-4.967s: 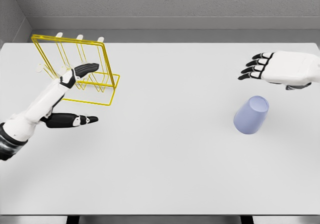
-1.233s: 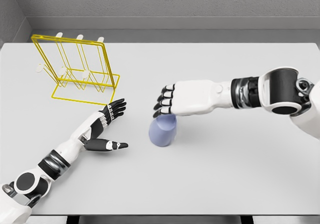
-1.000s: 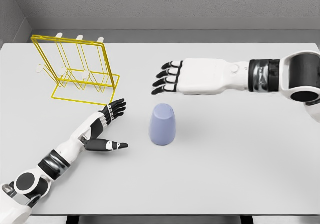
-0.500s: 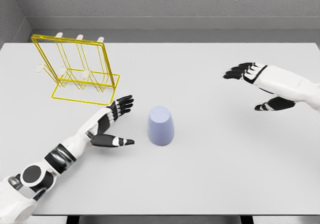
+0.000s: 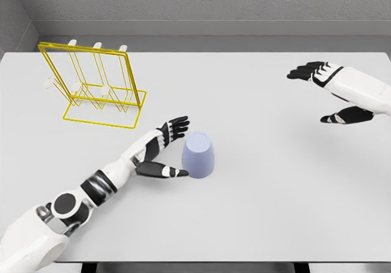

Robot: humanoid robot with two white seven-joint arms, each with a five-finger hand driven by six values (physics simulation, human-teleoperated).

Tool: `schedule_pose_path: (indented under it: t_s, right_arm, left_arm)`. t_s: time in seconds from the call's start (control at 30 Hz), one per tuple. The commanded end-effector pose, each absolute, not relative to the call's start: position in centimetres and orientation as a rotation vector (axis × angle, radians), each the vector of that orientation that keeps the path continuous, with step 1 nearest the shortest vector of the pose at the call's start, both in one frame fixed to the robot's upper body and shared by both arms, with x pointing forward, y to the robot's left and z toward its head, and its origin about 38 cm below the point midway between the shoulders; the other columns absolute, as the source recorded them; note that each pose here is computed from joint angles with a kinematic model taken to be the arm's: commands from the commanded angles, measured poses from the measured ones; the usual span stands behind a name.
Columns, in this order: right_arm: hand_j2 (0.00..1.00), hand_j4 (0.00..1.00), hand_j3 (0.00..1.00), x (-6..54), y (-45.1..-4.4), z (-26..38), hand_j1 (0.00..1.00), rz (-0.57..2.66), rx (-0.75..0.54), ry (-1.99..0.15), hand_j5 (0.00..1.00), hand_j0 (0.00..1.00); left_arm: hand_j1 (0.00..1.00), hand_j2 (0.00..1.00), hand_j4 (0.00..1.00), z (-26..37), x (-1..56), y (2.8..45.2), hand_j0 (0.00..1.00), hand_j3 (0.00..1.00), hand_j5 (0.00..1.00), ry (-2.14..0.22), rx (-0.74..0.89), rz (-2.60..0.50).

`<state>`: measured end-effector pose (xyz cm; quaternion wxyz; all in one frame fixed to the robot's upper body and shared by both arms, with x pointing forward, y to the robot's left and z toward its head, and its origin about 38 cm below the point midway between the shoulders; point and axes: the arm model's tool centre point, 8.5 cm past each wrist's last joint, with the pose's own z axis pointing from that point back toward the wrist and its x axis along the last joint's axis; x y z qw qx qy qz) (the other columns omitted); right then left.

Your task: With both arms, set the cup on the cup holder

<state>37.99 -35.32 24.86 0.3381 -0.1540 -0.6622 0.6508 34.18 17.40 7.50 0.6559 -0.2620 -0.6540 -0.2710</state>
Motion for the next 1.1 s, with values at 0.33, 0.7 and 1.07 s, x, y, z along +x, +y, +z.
schedule_pose_path:
  t_s: [0.33,0.7,1.07]
  right_arm:
    - [1.0,1.0,1.0,38.0,-35.2,24.9,1.0,1.683,-0.394,-1.737,1.0,1.0]
    - [1.0,1.0,1.0,38.0,-35.1,24.8,1.0,1.678,-0.389,-1.741,1.0,1.0]
    - [1.0,1.0,1.0,38.0,-34.9,24.8,1.0,1.675,-0.386,-1.748,1.0,1.0]
  left_arm:
    - [1.0,1.0,1.0,7.3,34.4,14.2,1.0,1.0,1.0,-1.443,-0.644,-0.603]
    - [1.0,1.0,1.0,6.5,34.3,14.0,1.0,1.0,1.0,-1.428,-0.634,-0.606]
    - [0.85,0.85,0.85,6.0,34.2,13.5,0.85,0.85,0.85,-1.421,-0.632,-0.607]
